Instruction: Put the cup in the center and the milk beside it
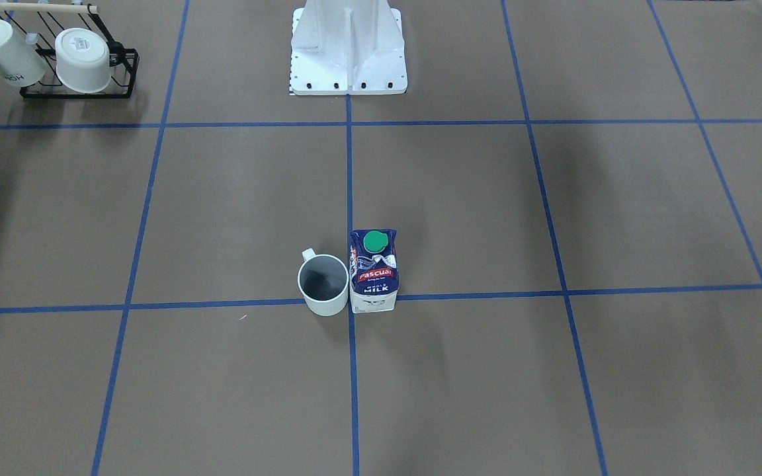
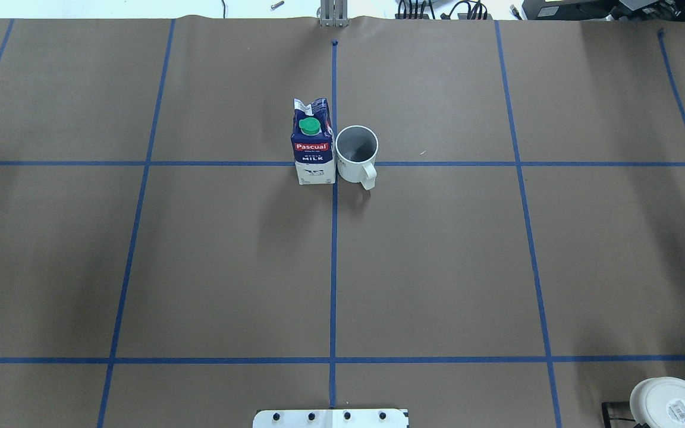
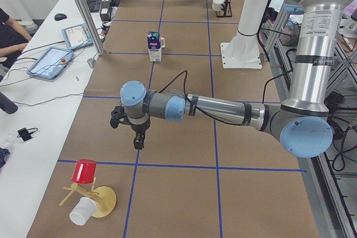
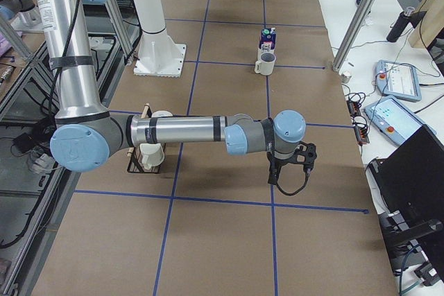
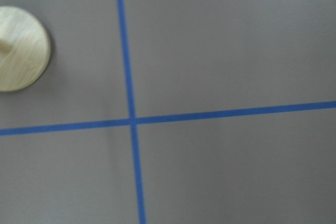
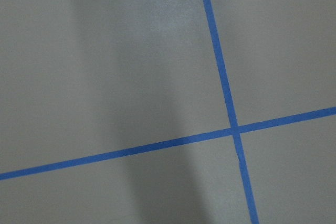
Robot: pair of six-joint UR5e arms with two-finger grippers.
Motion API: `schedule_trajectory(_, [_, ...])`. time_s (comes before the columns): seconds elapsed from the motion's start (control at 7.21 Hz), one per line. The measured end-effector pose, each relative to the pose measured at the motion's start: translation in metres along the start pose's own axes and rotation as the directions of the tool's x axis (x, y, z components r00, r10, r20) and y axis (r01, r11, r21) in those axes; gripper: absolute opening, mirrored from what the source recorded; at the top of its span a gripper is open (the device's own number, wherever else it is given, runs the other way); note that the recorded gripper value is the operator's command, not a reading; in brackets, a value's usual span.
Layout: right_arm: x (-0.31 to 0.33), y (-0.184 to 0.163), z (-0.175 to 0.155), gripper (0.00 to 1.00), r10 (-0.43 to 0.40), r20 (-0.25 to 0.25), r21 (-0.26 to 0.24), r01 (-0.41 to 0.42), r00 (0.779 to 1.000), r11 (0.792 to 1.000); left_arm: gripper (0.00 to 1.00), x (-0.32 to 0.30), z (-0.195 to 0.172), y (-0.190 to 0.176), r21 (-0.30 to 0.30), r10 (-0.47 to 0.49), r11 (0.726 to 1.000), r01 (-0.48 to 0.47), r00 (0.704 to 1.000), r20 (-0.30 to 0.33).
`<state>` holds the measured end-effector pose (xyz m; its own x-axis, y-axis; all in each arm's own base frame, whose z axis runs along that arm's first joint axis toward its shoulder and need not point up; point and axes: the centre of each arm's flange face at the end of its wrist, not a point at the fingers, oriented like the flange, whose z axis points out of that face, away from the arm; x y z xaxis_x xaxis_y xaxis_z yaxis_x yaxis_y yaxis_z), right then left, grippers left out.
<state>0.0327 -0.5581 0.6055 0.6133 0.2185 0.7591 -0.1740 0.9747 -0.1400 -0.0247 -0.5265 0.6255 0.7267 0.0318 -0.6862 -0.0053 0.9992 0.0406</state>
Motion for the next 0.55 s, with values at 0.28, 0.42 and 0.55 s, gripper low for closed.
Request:
schedule_trajectory(0.28, [0.017,0.004,-0.005,1.00,-0.002,-0.038,-0.041,0.001,0.999,0.999,0.98,-0.016,0.000,0.007,0.002,-0.043,0.999,0.043,0.999,0.013])
schedule_trajectory(0.42, [0.024,0.006,-0.003,1.00,-0.009,-0.066,-0.051,0.006,0.998,0.999,0.98,-0.024,-0.011,0.009,0.019,-0.069,0.997,0.069,0.998,-0.004])
schedule_trajectory(0.55, [0.035,0.010,0.000,1.00,-0.027,-0.096,-0.060,0.021,0.995,0.998,0.98,-0.026,-0.022,0.011,0.034,-0.082,0.996,0.082,0.996,-0.025])
